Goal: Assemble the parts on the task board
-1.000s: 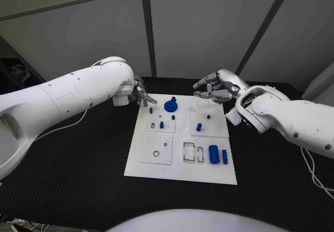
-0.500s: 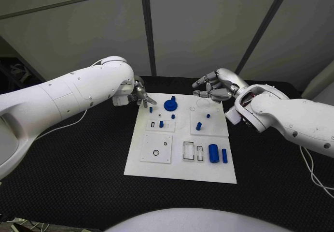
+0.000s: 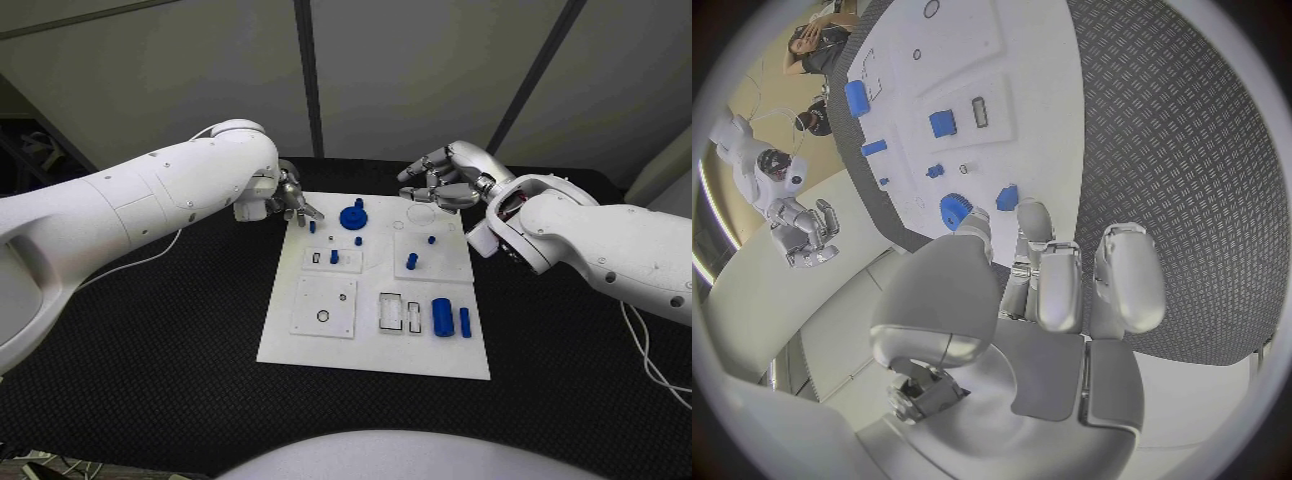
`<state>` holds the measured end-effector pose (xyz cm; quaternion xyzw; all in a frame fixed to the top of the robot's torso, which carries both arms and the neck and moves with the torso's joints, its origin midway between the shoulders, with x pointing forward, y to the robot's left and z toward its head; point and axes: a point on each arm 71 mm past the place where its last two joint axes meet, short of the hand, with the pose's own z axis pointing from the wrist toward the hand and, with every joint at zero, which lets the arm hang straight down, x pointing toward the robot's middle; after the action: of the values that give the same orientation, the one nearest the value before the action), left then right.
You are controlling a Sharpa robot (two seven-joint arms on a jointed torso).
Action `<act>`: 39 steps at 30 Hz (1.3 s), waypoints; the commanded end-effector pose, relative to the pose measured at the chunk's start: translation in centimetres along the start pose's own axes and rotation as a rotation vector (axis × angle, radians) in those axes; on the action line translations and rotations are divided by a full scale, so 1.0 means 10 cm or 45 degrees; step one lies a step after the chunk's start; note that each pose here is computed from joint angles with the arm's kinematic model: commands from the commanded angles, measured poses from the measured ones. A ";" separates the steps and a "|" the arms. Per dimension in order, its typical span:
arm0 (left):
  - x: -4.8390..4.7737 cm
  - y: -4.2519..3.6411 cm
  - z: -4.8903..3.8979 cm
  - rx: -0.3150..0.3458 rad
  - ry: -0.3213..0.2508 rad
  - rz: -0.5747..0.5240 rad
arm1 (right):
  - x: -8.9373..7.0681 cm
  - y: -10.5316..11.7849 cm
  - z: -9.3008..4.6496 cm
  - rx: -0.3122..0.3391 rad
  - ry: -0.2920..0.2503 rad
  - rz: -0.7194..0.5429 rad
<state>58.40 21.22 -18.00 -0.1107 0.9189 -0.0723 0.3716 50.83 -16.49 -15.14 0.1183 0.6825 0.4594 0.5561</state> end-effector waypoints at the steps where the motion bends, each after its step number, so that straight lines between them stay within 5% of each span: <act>1: 0.007 -0.017 0.003 0.011 0.013 0.019 | 0.01 0.02 0.00 -0.011 0.009 -0.004; 39: 0.046 -0.074 0.024 0.055 0.041 -0.010 | 0.02 0.03 0.01 -0.013 0.016 -0.003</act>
<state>58.38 20.56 -18.33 -0.1089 0.9209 -0.0869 0.3640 50.81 -16.25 -15.15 0.1161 0.6834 0.4605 0.5544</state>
